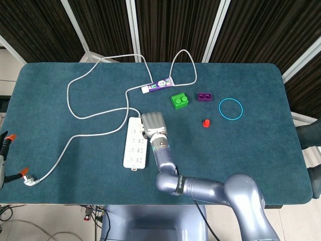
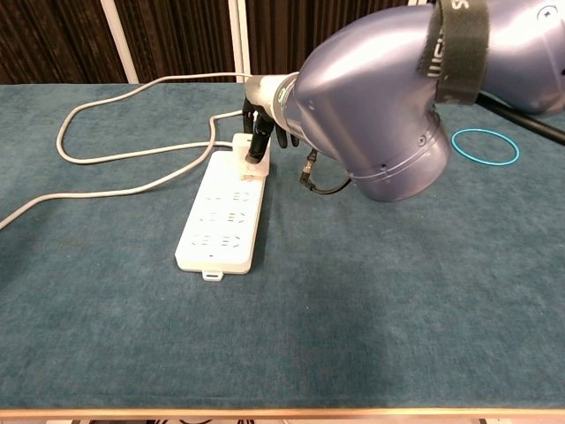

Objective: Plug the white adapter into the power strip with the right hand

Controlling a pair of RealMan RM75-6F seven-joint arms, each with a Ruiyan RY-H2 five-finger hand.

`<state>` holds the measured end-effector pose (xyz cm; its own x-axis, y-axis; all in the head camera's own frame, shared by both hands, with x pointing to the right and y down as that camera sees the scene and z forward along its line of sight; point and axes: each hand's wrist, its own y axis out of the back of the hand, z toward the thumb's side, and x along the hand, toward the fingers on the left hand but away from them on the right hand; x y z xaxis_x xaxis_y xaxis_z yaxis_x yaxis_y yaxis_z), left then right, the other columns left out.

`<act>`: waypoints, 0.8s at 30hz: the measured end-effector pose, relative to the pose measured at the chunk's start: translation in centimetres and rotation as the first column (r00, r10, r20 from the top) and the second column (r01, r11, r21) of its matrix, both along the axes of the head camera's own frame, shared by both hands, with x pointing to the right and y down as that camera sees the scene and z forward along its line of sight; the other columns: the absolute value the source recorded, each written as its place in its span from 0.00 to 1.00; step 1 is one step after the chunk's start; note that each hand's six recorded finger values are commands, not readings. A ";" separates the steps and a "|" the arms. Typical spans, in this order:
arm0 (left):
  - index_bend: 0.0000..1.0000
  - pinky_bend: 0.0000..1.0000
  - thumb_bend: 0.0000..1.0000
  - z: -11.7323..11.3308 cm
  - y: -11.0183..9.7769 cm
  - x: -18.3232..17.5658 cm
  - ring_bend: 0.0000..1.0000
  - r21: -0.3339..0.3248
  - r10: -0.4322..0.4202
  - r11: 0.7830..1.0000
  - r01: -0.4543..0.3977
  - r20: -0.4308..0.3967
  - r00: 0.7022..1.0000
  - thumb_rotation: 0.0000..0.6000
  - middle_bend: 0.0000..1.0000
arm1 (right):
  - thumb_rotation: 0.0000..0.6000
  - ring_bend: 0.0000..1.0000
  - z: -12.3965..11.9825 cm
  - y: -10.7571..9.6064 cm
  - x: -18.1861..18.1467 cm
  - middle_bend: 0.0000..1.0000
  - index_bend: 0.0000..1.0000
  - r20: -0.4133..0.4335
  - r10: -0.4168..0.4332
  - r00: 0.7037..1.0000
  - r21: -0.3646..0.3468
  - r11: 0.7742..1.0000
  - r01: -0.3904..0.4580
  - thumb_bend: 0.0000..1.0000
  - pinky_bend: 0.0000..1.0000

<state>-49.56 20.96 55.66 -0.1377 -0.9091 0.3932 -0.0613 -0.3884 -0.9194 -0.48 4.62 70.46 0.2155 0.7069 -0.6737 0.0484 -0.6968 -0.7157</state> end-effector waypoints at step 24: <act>0.13 0.00 0.10 0.0 -0.1 0.0 0.00 0.000 -0.001 1.000 0.001 0.002 1.000 1.00 0.00 | 1.00 0.65 0.7 0.3 0.0 0.64 0.86 -0.006 -0.001 1.000 -0.008 1.000 0.001 0.54 0.52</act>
<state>-49.54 20.91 55.70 -0.1397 -0.9089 0.3930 -0.0603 -0.3883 -0.9195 -0.45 4.94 71.16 0.2119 0.7010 -0.6809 0.0435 -0.7028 -0.7100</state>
